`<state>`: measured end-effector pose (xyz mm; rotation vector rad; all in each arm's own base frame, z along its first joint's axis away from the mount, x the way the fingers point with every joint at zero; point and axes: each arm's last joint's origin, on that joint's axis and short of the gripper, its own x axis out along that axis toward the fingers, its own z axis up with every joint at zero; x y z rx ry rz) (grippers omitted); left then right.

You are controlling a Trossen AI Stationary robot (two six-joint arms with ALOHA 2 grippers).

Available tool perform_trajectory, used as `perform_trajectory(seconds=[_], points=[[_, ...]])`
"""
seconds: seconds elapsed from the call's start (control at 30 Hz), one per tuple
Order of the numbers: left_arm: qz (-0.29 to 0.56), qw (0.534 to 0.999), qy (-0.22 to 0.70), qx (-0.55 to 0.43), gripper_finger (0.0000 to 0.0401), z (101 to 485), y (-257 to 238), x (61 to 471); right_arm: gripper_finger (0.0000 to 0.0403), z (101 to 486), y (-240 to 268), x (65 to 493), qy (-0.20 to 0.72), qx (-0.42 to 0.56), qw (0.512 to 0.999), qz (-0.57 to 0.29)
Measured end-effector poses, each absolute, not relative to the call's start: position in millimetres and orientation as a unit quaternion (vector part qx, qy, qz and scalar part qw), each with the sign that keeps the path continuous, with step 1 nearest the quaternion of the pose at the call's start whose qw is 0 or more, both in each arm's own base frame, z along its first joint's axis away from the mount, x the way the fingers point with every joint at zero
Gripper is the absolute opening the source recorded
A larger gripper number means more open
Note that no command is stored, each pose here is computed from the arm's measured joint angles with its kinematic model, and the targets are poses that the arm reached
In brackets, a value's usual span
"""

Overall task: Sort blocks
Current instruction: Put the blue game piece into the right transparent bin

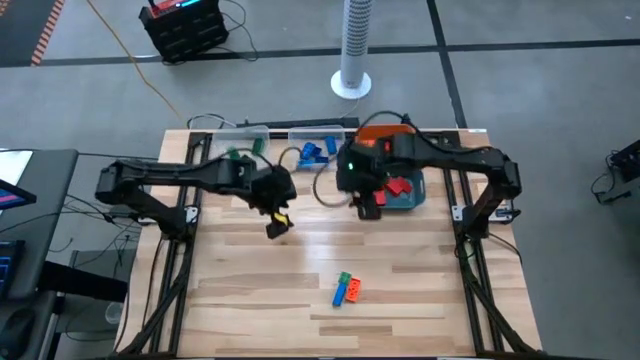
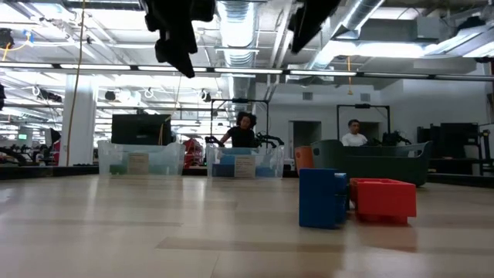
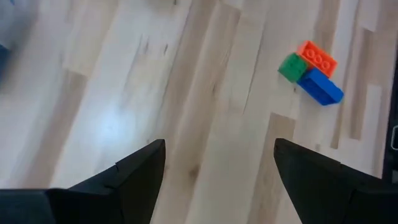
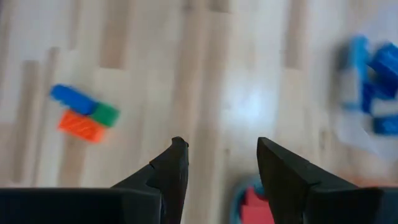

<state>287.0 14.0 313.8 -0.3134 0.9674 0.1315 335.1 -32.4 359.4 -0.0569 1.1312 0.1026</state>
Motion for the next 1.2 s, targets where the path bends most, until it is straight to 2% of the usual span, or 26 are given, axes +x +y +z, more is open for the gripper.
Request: perform_trajectory(seconds=[0.23, 0.53, 0.67, 0.77, 0.93, 1.07, 1.2], points=[[0.106, 0.855, 0.454, -0.227, 0.0293, 307, -3, 297, 0.0196, 350, 17, 343, 0.529, -0.074, 0.832, 0.148], [0.178, 0.830, 0.442, -0.289, 0.0293, 309, -27, 289, 0.0196, 285, 71, 333, 0.582, -0.118, 0.774, 0.221], [0.182, 0.814, 0.447, -0.323, 0.0293, 308, -38, 287, 0.0196, 272, 96, 325, 0.589, -0.140, 0.756, 0.250], [0.142, 0.815, 0.449, -0.337, 0.0293, 309, -52, 289, 0.0196, 267, 111, 320, 0.589, -0.145, 0.751, 0.260], [0.098, 0.830, 0.420, -0.355, 0.0293, 303, -83, 305, 0.0194, 277, 110, 306, 0.583, -0.122, 0.775, 0.210], [0.078, 0.840, 0.372, -0.388, 0.0293, 291, -110, 329, 0.0188, 300, 95, 290, 0.566, -0.107, 0.810, 0.111], [0.075, 0.829, 0.373, -0.409, 0.0293, 275, -133, 355, 0.0181, 327, 77, 273, 0.525, -0.081, 0.847, 0.000]])
